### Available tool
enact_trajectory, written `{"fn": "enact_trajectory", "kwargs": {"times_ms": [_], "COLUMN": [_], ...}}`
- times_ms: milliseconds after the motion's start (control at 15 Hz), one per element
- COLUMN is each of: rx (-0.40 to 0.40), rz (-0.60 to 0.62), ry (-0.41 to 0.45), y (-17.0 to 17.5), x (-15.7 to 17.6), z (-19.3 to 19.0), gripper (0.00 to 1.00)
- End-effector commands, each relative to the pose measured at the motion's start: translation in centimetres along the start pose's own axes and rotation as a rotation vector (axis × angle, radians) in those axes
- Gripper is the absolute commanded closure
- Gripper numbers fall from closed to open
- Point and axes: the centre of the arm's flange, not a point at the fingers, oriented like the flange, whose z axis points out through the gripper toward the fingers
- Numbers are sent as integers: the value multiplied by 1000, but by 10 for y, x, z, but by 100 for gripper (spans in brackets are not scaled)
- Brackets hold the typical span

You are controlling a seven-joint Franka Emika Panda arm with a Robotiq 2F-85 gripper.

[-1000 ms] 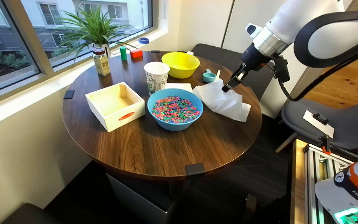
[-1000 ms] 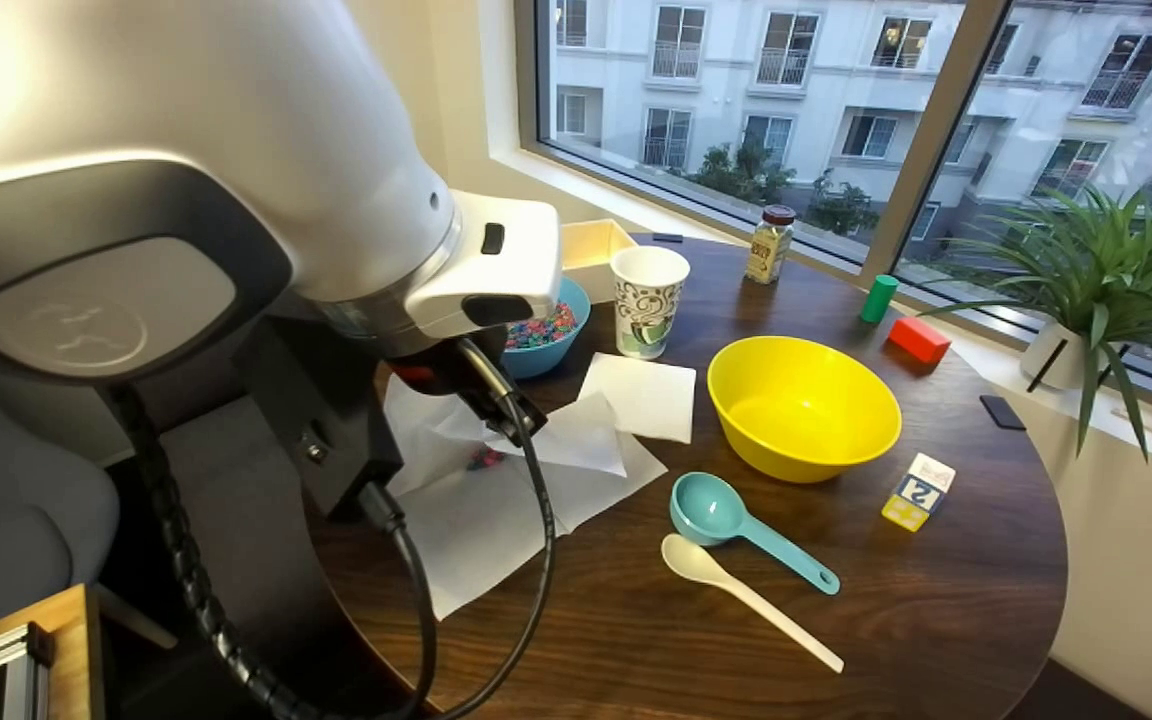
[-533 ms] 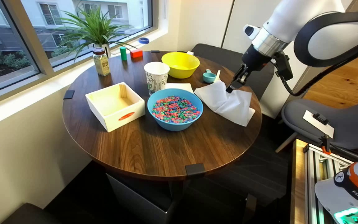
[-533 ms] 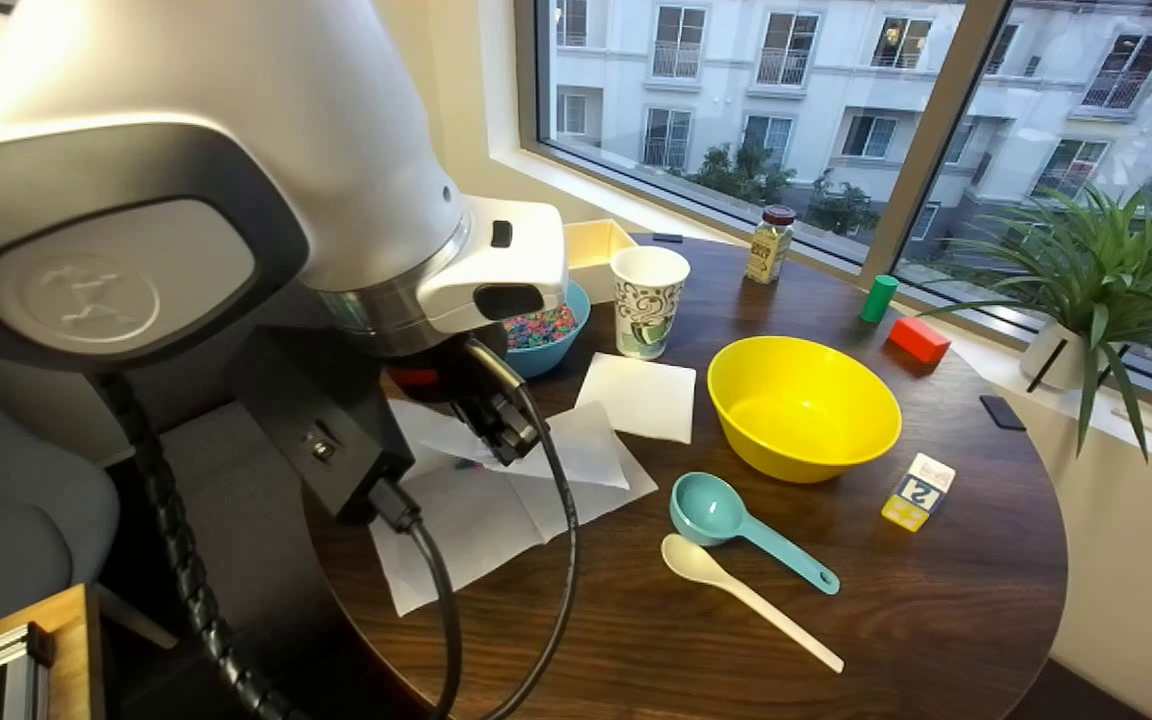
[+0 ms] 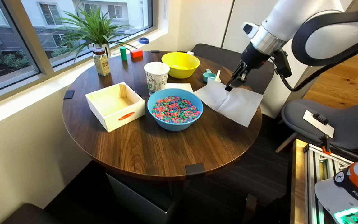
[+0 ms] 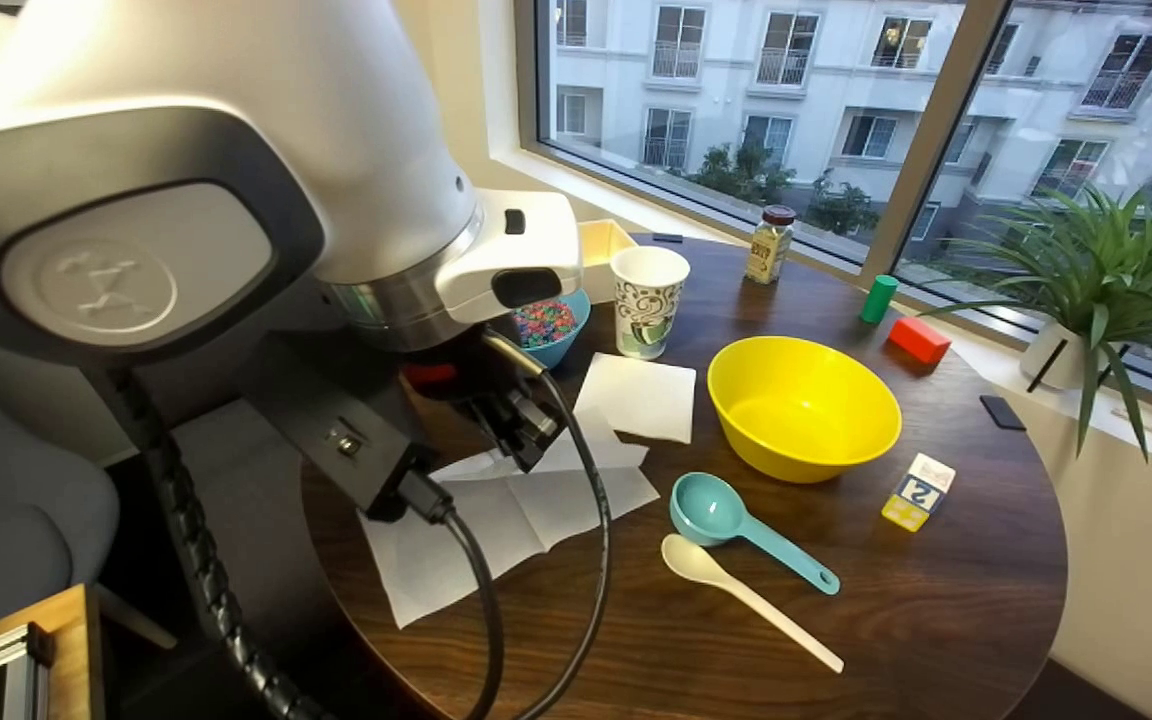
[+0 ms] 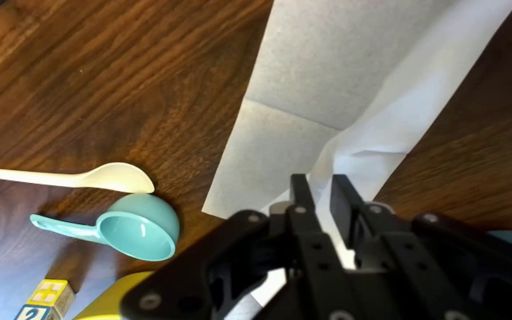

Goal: Pick up some if the substance in the blue bowl and put it on the white paper towel, fold the paper towel into half from left to right

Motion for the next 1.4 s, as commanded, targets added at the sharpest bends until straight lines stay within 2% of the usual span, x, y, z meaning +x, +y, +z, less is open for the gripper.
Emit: {"fn": "enact_trajectory", "kwargs": {"times_ms": [0, 333, 467, 867, 1333], "rx": [-17, -42, -50, -26, -55], "rz": [-34, -50, -56, 21, 127], "ry": [-32, -30, -21, 43, 43], "y": [3, 5, 3, -16, -43], "x": [3, 5, 8, 11, 4], "z": [1, -4, -10, -37, -76], "gripper": [47, 10, 0, 0, 0]}}
